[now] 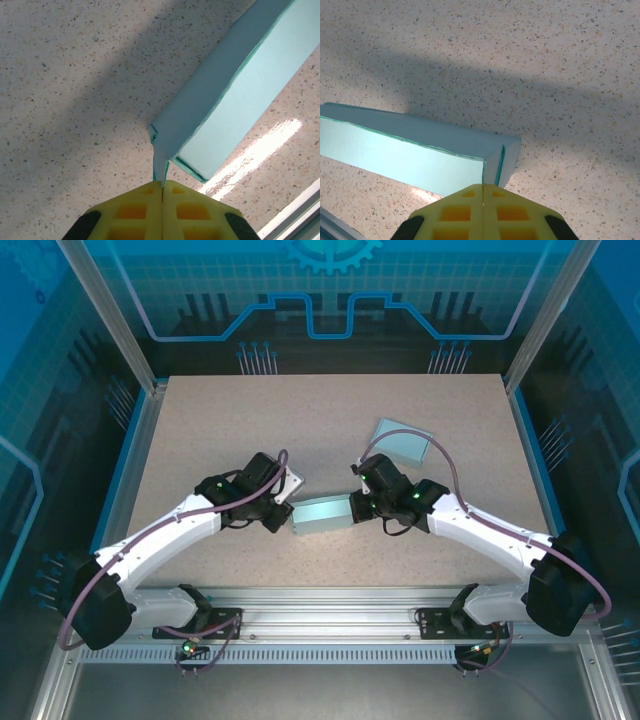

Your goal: Fold the paper box

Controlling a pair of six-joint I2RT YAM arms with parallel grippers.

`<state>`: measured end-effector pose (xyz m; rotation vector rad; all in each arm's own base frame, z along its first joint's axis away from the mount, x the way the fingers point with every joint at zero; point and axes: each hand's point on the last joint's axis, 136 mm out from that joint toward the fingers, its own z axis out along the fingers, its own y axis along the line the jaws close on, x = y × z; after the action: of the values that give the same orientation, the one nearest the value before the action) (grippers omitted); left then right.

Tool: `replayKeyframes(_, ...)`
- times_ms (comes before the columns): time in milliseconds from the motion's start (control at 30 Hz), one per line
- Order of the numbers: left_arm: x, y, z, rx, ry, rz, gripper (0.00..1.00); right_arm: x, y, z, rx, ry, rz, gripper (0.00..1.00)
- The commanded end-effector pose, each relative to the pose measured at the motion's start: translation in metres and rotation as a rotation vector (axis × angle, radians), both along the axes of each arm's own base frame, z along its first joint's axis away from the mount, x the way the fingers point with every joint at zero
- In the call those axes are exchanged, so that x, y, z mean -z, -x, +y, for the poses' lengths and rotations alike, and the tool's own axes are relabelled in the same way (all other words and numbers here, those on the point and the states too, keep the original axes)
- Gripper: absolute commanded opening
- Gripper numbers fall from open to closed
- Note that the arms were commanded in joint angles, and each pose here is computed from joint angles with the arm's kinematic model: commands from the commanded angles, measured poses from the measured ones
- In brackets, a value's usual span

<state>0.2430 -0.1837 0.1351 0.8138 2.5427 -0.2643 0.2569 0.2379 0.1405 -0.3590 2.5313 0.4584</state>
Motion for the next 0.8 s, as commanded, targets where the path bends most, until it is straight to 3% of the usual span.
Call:
replayKeyframes(0,-0.009,-0.002,-0.012,-0.033,0.086,0.033,0.06,-0.005,0.001,0.007,-0.018,0.003,-0.017,0.05)
replayKeyframes(400,-0.005,0.007,-0.024,-0.128,0.190,0.162,0.00,0.007,0.008,0.017,-0.039,0.058,-0.011,0.05)
replayKeyframes(767,-0.022,0.006,-0.021,-0.205,0.259,0.155,0.00,0.011,0.012,0.025,-0.062,0.087,-0.020,0.04)
